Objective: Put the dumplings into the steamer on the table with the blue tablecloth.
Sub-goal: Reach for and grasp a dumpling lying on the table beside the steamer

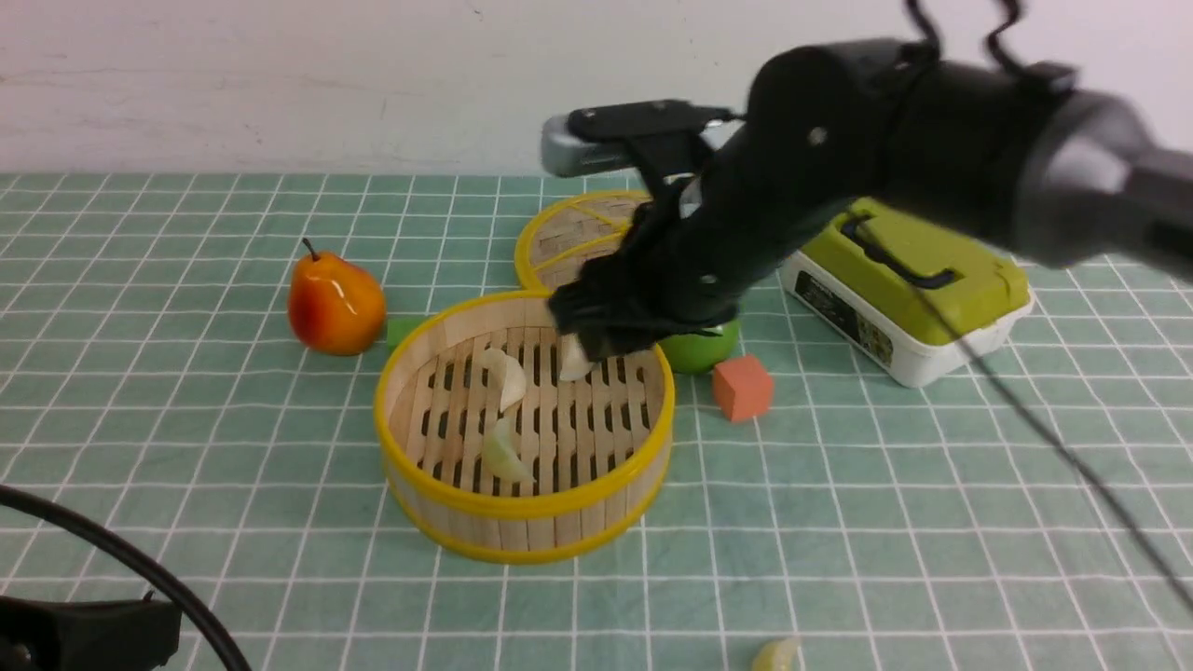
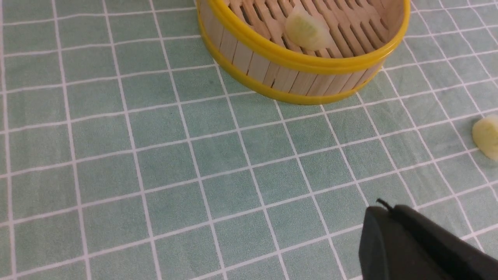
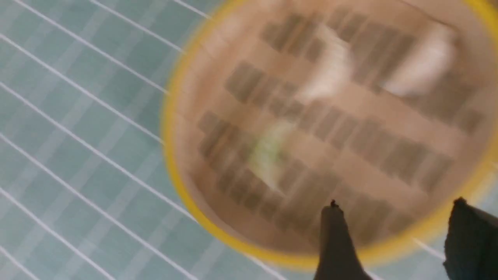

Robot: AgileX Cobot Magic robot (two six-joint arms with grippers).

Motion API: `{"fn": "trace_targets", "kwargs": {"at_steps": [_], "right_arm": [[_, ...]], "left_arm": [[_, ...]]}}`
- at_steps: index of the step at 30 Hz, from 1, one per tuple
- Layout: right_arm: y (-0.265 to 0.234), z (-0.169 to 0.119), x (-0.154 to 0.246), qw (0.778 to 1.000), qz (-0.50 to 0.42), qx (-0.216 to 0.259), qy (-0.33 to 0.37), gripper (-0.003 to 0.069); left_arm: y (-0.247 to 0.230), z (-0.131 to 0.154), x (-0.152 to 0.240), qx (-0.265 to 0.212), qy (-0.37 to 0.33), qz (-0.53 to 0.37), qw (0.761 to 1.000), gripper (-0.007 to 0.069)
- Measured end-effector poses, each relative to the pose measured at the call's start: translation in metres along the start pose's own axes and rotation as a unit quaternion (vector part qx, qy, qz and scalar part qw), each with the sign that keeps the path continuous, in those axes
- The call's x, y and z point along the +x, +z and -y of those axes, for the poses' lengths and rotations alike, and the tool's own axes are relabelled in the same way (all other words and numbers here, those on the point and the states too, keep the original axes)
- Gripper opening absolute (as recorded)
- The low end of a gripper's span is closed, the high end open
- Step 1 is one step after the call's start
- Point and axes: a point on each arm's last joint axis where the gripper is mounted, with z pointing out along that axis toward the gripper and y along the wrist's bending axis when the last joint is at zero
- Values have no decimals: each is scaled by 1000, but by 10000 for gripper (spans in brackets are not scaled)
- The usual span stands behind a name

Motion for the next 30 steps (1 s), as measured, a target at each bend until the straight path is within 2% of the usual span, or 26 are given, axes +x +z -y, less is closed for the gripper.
{"fn": "trace_targets", "kwargs": {"at_steps": [2, 5, 7, 11, 24, 27, 30], "right_arm": [[-7, 8, 18, 999, -22, 25, -2, 372], [6, 22, 76, 995, -87, 49, 23, 372], [21, 26, 104, 992, -100, 43, 57, 372], [36, 29, 133, 987, -107, 32, 111, 371], [48, 23, 154, 977, -162, 31, 133, 361], [56, 21, 160, 977, -167, 32, 130, 314], [57, 20, 160, 978, -168, 31, 123, 203]], "left_arm": [[0, 0, 0, 0, 0, 0, 1000, -14], [0, 0, -1, 1, -1, 3, 1000, -14], [0, 0, -1, 0, 0, 5, 1000, -14], [0, 0, -3, 1, 1, 19, 1000, -14], [10, -3, 6, -3, 0, 11, 1000, -12], [10, -3, 5, -2, 0, 15, 1000, -10], [10, -3, 5, -2, 0, 17, 1000, -5]]}}
